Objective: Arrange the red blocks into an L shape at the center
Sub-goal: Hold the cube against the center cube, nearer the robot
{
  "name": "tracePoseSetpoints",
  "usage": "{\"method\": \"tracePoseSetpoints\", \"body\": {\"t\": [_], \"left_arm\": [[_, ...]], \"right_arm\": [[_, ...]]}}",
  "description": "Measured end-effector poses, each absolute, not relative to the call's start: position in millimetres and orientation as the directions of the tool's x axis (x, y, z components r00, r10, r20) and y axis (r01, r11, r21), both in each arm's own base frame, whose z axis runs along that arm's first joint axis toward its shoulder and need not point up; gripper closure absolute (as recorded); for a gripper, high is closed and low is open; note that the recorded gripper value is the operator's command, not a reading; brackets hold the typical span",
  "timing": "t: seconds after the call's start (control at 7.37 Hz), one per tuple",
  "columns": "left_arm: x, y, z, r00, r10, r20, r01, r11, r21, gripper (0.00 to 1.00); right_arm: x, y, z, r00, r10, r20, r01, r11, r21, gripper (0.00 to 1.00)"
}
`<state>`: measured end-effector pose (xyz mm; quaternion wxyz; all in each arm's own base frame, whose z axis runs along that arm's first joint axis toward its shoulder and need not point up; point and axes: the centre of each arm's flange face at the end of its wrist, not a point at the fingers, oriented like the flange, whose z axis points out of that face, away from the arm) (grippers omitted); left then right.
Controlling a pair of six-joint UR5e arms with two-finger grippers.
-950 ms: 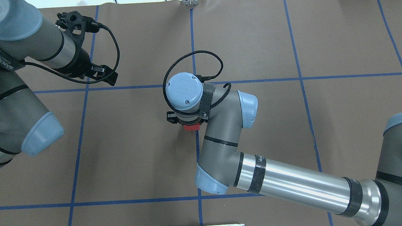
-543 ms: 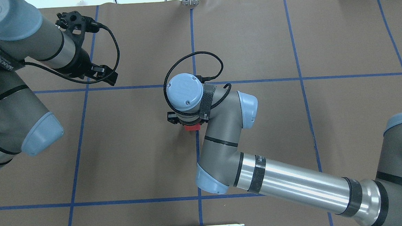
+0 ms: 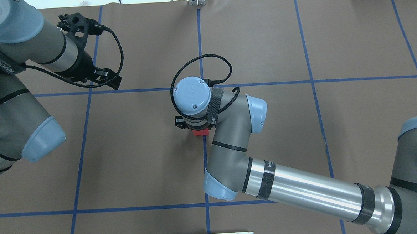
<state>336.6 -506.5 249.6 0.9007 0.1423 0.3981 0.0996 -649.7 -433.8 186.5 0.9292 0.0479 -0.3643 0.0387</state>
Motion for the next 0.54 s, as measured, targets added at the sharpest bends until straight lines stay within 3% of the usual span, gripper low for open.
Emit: {"method": "tracePoseSetpoints", "body": {"t": [0.54], "left_arm": [[336.7,-506.5,249.7,0.663,0.294,-0.688,-0.067,0.939,0.337,0.0]], "right_arm": [[-651.5,-434.8,186.9,0.734,0.04,0.678,-0.109,0.992,0.059,1.0]]}}
